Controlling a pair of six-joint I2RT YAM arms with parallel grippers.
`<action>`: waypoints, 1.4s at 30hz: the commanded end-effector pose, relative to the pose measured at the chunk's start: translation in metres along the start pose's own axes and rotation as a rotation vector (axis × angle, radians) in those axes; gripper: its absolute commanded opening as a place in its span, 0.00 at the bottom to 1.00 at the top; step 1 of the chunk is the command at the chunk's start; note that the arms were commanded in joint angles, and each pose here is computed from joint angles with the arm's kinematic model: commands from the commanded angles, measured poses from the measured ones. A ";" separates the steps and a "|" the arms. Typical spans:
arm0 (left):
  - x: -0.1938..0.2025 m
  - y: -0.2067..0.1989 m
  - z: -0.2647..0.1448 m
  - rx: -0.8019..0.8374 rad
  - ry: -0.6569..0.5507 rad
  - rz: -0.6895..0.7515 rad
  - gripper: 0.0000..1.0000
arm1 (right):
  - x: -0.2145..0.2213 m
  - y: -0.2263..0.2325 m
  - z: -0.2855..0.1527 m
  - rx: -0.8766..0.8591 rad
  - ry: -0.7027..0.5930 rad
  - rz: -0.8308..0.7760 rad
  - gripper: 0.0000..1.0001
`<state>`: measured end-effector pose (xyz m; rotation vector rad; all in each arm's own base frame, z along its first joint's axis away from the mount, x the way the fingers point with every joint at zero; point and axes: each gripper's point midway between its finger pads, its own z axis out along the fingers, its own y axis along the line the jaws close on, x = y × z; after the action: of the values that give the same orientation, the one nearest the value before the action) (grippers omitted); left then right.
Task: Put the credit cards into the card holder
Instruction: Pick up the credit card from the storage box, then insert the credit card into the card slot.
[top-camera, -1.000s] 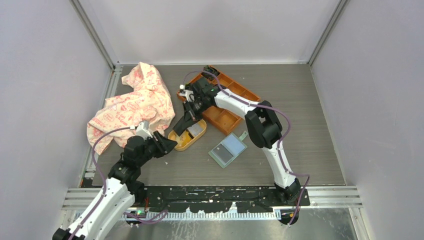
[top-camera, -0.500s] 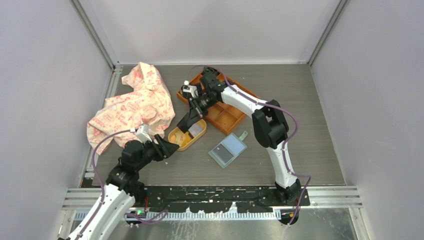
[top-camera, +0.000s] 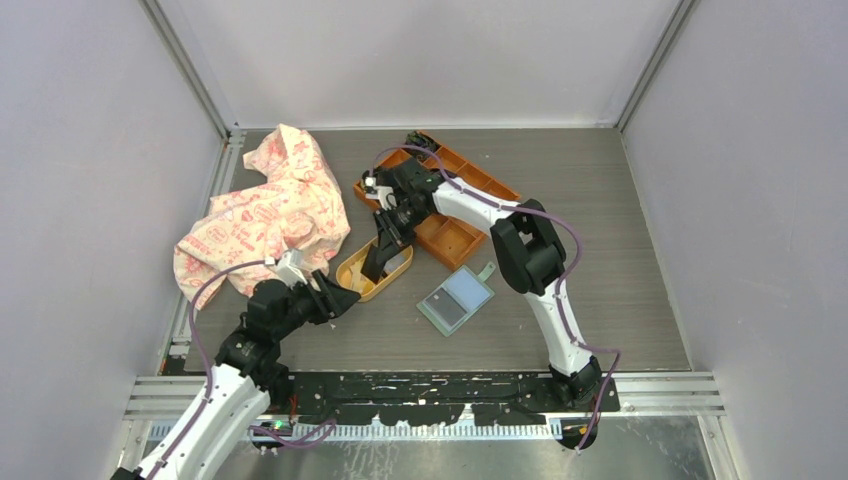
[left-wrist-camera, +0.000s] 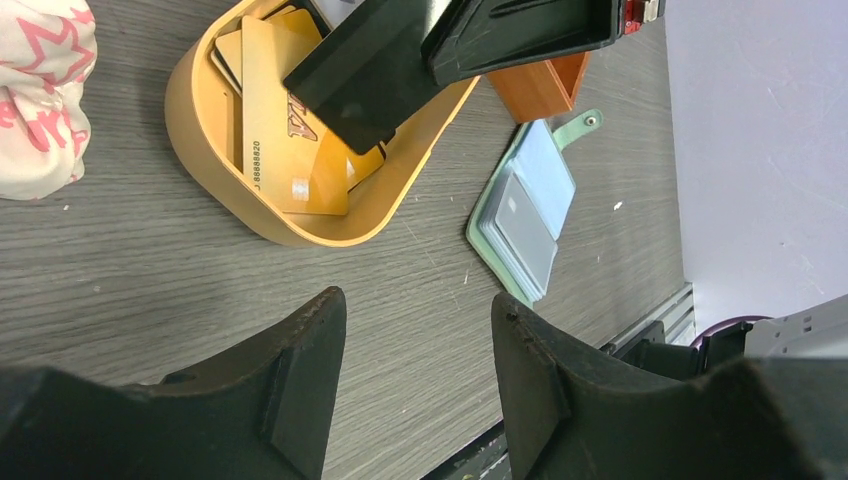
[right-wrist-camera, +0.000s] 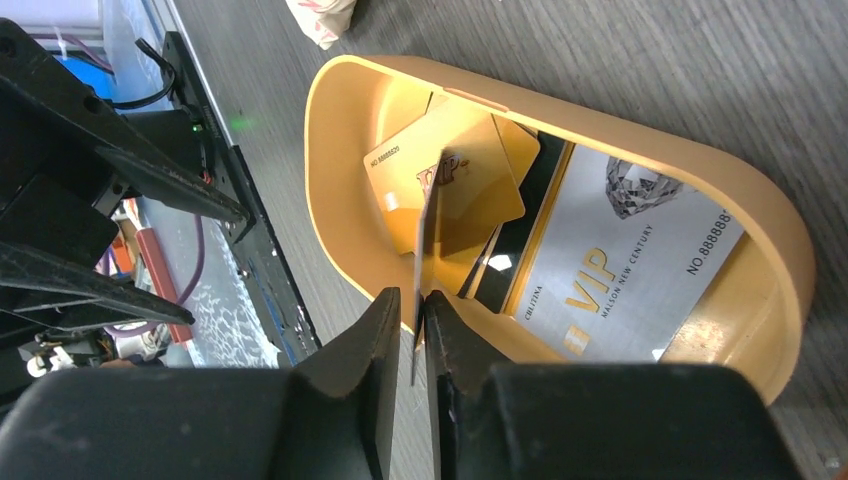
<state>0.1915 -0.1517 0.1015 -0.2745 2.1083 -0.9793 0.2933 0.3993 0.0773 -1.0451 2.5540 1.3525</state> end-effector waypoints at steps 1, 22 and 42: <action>-0.007 -0.013 0.002 0.062 -0.023 0.008 0.56 | -0.009 0.003 0.002 0.003 -0.027 -0.003 0.21; -0.016 -0.087 -0.021 0.485 -0.081 0.195 0.60 | -0.009 0.085 -0.107 -0.092 -0.111 -0.388 0.01; 0.028 -0.159 -0.043 0.866 -0.145 0.505 0.73 | 0.168 0.091 -0.146 -0.152 0.158 -1.062 0.02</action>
<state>0.1411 -0.2258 0.2007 0.3883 1.5149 -1.4296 0.1533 0.2404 0.1629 -1.9998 1.7990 1.2396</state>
